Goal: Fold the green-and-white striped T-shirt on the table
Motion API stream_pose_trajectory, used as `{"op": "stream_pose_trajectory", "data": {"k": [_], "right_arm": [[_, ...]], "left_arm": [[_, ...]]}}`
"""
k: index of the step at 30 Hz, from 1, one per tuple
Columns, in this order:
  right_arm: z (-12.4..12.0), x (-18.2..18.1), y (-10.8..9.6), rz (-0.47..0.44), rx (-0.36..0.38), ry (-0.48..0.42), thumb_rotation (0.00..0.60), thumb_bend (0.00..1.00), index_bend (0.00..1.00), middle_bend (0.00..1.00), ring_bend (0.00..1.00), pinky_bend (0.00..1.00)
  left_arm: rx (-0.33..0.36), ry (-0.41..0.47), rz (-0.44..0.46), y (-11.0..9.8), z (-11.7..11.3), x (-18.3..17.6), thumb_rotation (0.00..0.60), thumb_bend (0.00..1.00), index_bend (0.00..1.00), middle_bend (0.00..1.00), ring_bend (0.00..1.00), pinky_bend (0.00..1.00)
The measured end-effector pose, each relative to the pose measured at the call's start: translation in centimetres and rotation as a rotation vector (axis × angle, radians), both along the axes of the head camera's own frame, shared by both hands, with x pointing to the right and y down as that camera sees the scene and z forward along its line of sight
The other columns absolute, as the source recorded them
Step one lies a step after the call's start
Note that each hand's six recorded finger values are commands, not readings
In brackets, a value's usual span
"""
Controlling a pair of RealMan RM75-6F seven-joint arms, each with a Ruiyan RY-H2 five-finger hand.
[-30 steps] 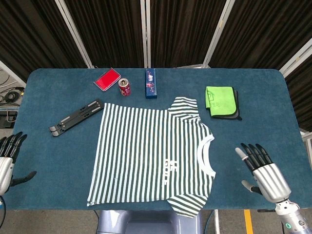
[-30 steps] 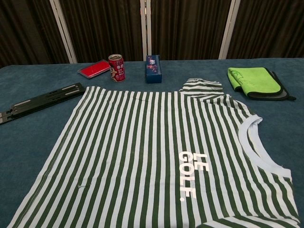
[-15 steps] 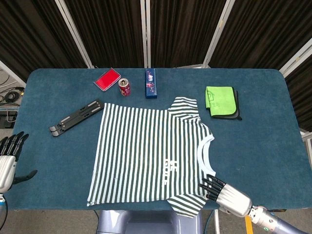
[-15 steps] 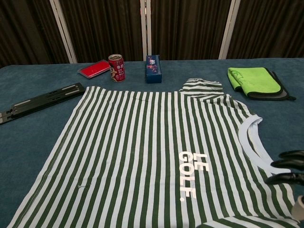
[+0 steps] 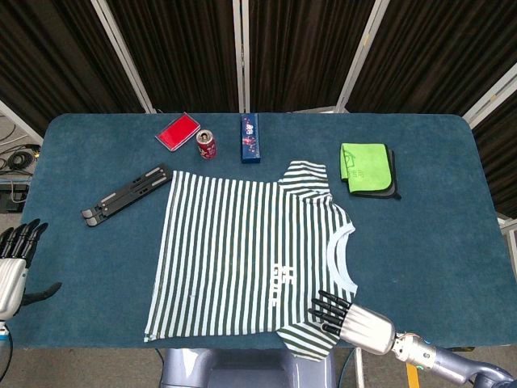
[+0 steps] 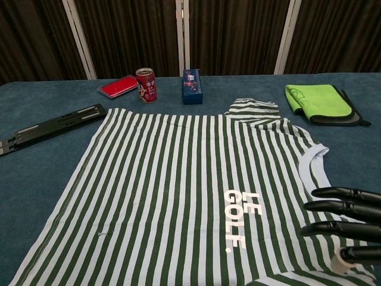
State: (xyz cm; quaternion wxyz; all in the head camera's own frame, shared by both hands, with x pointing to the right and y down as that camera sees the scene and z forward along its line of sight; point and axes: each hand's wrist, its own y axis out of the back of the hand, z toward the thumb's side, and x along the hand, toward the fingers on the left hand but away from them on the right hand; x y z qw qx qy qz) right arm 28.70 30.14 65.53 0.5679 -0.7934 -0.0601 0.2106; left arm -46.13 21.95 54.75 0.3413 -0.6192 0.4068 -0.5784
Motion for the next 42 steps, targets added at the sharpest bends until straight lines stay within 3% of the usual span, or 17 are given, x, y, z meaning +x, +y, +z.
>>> {"op": "stream_pose_trajectory", "data": {"k": [13,22,32,42], "right_arm": [[1.4,-1.2,0.9,-0.079,0.023,0.003,0.6,0.0,0.42,0.16,0.0,0.0],[1.8,-2.3,1.2,-0.054,-0.004,-0.036,0.6,0.01,0.43,0.16,0.0,0.0],[2.1,-2.8,1.0,-0.018,-0.037,-0.063,0.6,0.25,0.45,0.17,0.0,0.0],[2.0,-2.4,0.6,0.014,-0.06,-0.079,0.6,0.41,0.57,0.18,0.0,0.0]], "left_arm": [[-0.006,-0.004,0.0,0.0,0.2,0.0,0.6,0.0,0.0,0.0,0.0,0.0],[-0.01,-0.005,0.001,0.0,0.4,0.0,0.6,0.0,0.0,0.0,0.0,0.0],[-0.014,-0.009,0.004,0.1,0.5,0.0,0.6,0.0,0.0,0.0,0.0,0.0],[-0.035,-0.009,0.02,0.3,1.2,0.4,0.6,0.0,0.0,0.0,0.0,0.0]]}}
